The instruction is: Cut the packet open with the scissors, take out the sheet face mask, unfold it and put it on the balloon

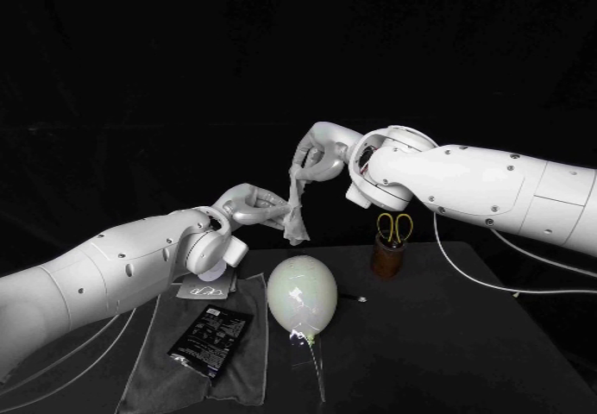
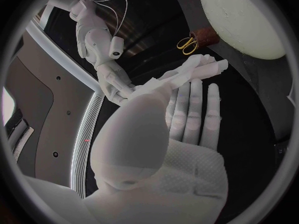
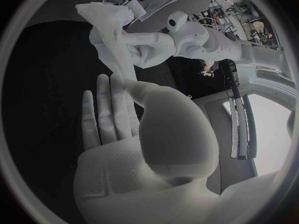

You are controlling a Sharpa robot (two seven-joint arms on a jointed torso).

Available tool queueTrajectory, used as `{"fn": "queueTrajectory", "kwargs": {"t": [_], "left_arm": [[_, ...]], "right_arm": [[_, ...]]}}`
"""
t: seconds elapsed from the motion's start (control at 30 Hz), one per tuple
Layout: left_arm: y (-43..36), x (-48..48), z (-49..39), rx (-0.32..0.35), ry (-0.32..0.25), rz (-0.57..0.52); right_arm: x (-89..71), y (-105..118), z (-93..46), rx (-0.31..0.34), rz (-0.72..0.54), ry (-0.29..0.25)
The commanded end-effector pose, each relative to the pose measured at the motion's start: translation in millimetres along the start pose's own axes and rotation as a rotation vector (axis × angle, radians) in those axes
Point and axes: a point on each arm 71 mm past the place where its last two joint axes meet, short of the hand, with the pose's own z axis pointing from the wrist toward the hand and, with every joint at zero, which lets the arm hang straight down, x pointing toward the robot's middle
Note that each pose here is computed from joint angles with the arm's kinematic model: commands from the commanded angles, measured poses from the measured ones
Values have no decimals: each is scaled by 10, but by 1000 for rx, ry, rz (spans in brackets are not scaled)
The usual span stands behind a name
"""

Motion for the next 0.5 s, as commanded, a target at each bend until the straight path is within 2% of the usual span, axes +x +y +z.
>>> {"fn": "queueTrajectory", "kwargs": {"t": [0.03, 0.5], "left_arm": [[-32, -8, 7, 33, -22, -8], [-5, -134, -45, 38, -87, -55]], "right_arm": [[-11, -2, -1, -6, -5, -4], [-35, -159, -19, 59, -30, 46]]}}
